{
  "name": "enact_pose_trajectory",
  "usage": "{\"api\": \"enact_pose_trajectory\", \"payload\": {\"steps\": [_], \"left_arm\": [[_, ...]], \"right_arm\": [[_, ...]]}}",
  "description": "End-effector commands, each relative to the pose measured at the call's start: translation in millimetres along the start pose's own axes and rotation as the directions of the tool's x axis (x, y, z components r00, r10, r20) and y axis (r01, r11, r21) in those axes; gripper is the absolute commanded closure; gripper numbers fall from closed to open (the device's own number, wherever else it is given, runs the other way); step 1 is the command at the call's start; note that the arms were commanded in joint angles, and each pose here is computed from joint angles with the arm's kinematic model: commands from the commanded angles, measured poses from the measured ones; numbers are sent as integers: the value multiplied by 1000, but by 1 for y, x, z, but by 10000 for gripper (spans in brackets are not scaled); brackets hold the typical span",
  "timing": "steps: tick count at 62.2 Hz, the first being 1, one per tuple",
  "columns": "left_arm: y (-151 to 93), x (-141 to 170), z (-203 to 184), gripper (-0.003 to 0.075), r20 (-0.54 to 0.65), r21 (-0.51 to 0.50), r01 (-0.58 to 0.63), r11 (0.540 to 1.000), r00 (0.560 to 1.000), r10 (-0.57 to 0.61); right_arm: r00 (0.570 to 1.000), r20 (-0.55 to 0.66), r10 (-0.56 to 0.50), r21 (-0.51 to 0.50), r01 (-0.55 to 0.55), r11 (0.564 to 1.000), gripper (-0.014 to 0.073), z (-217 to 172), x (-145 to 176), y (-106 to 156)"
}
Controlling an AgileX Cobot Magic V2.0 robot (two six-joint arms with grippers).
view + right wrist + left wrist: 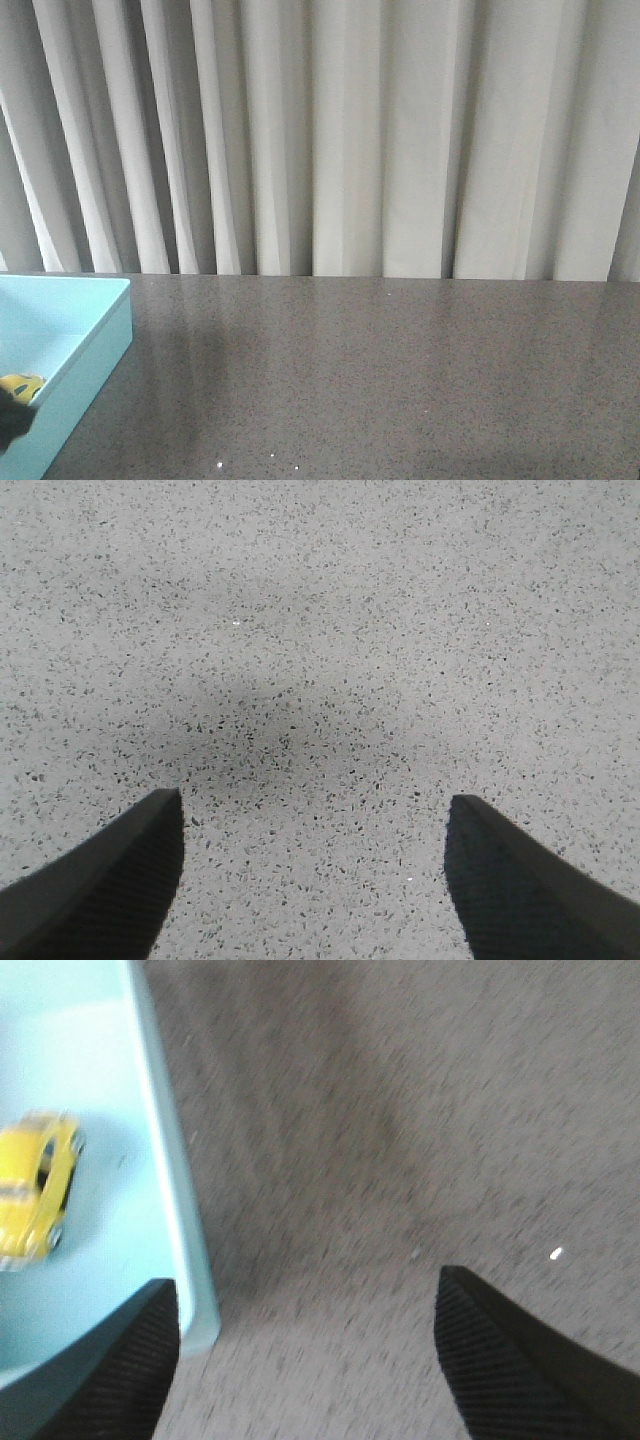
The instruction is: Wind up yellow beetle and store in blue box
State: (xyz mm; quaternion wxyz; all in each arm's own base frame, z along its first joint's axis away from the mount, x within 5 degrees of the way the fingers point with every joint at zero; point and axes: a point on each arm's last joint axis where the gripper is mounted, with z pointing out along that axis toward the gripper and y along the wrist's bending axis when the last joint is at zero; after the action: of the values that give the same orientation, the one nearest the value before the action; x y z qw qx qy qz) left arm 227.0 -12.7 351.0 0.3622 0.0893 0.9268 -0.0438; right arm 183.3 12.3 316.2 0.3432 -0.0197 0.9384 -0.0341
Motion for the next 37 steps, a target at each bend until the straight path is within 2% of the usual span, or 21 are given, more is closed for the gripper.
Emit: {"api": "enact_pose_trajectory", "payload": {"steps": [1,9,24,32,37], "left_arm": [[3,15,-20,197,112,-104,30,994,994,-18],[5,42,-28,197,146,-172,86,981,987,-61],[-1,81,-35,211,256,-170,122,978,964,-75],[-3,88,-37,308,292,-169,122,978,954,-69],[-3,89,-37,385,298,-169,122,978,952,-68]], "right_arm": [[996,87,-6,4,6,1000,69,-9,-10,-1],[996,87,-6,4,6,1000,69,-9,-10,-1],[996,84,-6,4,6,1000,71,-9,-10,-1],[996,84,-6,4,6,1000,125,-9,-10,-1],[996,84,-6,4,6,1000,207,-9,-10,-1]]}}
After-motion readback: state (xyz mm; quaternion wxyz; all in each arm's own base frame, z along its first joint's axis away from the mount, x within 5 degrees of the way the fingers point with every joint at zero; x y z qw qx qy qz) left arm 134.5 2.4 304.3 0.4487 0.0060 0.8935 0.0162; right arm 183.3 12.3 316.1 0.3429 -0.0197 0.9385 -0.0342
